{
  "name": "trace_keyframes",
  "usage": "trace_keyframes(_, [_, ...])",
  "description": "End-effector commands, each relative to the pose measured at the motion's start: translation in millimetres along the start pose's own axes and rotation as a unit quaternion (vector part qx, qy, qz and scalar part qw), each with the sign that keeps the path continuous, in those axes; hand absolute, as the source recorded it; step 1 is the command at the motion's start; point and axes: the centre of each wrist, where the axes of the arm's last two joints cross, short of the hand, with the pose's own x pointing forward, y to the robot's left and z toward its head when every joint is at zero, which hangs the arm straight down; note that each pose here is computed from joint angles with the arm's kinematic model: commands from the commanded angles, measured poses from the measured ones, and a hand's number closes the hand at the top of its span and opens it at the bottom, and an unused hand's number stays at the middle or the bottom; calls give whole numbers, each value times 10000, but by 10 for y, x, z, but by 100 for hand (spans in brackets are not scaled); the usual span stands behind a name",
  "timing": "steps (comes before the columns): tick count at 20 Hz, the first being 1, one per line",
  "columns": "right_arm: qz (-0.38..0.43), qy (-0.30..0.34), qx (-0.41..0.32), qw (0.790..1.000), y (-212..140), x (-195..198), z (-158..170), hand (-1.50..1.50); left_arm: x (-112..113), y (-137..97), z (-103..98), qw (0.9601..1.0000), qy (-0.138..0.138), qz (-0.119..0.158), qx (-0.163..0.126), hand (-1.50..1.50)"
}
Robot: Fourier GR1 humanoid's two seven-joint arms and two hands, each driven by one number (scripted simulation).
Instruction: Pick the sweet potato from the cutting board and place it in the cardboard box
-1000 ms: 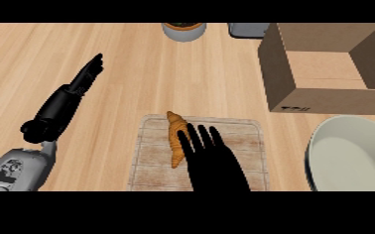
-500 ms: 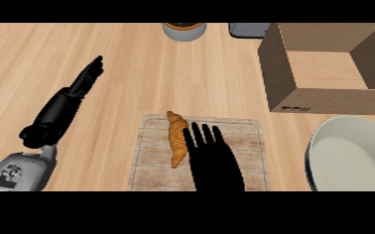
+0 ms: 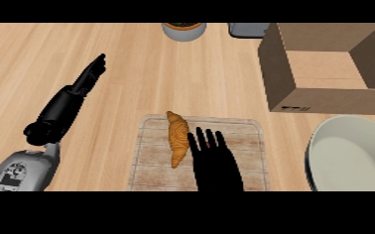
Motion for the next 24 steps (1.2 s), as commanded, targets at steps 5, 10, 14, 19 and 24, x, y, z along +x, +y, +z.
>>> trace_keyframes(5, [55,593,117,9982,74,-70,-156,-150,-57,96,-30,10000,-26,-35,12,0])
trace_keyframes(10, [108,390,247,9989,278,-281,-272,-150,-16,170,-30,10000,-54,-17,34,0])
trace_keyframes(14, [347,-229,-209,9989,262,-204,-252,150,121,-30,-35,9999,-41,-99,8,0])
trace_keyframes(19, [620,-370,-637,9954,383,-127,-311,150,43,150,-12,9999,-35,-111,33,0])
trace_keyframes(24, [905,-2402,-357,9658,233,-451,-135,150,-52,-108,26,9999,-76,38,-100,0])
